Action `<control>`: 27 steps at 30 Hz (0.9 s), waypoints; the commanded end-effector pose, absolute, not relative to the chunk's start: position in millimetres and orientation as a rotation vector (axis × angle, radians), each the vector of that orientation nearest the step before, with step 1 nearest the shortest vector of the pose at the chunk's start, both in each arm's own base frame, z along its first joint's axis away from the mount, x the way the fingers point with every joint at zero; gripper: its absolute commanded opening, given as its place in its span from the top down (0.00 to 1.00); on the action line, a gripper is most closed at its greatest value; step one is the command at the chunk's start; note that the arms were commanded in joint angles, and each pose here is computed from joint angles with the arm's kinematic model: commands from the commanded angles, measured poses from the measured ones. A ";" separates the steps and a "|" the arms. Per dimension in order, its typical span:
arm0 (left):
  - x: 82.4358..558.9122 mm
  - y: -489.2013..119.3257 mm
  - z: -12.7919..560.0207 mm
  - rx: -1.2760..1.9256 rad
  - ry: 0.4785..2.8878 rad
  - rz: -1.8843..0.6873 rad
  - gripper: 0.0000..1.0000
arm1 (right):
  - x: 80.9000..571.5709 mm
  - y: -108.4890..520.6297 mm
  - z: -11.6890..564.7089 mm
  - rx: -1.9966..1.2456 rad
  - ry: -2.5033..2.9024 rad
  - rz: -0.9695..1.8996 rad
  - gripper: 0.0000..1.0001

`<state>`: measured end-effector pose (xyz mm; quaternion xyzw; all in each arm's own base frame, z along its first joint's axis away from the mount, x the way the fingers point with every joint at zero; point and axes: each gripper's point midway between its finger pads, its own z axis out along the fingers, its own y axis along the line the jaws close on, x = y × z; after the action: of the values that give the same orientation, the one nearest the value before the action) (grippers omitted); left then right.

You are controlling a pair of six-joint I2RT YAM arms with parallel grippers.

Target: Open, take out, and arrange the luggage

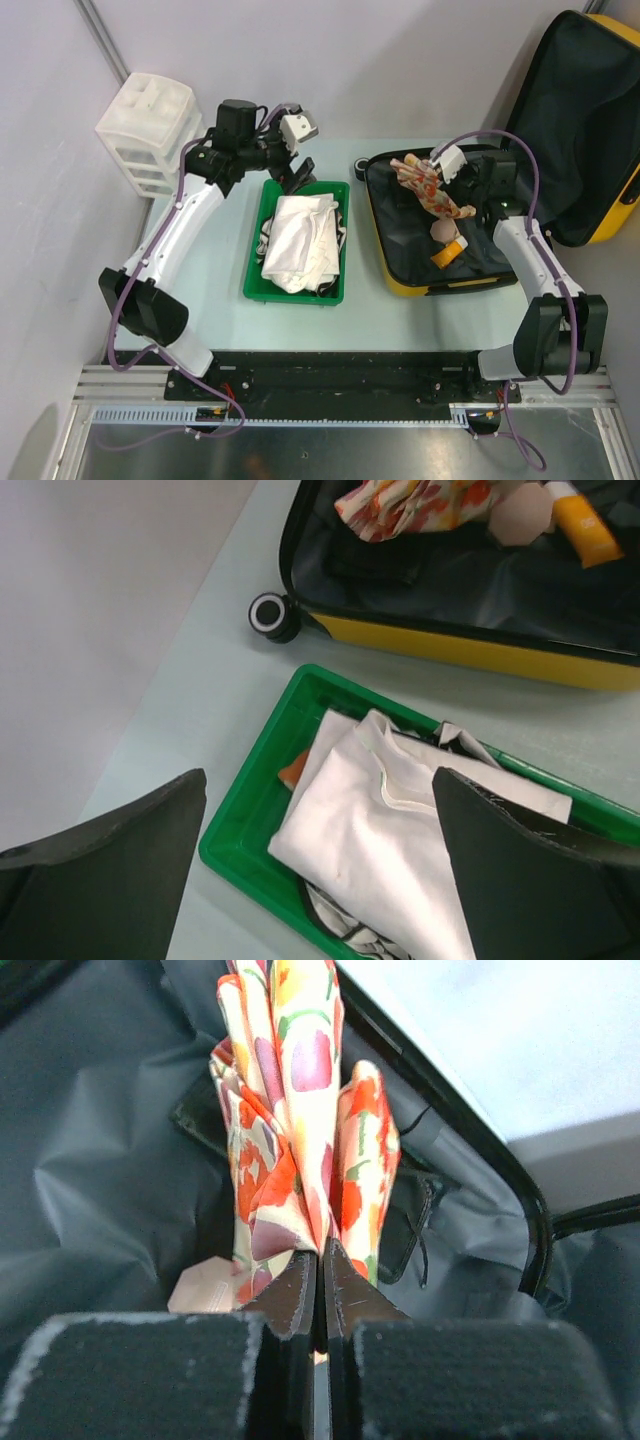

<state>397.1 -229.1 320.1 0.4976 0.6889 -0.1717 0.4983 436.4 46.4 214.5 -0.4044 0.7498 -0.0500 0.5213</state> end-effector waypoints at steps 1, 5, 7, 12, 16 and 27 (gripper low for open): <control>387.8 -248.0 346.7 1.214 1.524 -0.535 0.00 | 430.9 65.2 290.7 -0.934 1.587 -0.068 1.00; 381.1 -259.2 354.4 1.244 1.425 -0.592 0.00 | 412.0 78.5 315.2 -0.962 1.512 -0.010 1.00; 369.2 -266.6 358.5 1.269 1.361 -0.613 0.00 | 404.1 85.3 323.5 -0.981 1.481 0.008 1.00; 340.5 -297.8 368.6 1.388 1.129 -0.567 0.00 | 369.3 115.0 354.9 -1.070 1.343 0.071 1.00; 325.3 -318.4 371.7 1.429 1.074 -0.556 0.00 | 337.9 152.2 366.3 -1.163 1.248 0.133 1.00; 282.2 -354.2 345.1 1.439 1.185 -0.835 0.00 | 293.4 220.0 385.6 -1.227 1.126 0.245 1.00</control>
<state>305.1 -345.2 342.6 0.6087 0.4987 -0.2979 0.5405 303.0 207.1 342.5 -0.5519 0.5387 0.1141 0.6263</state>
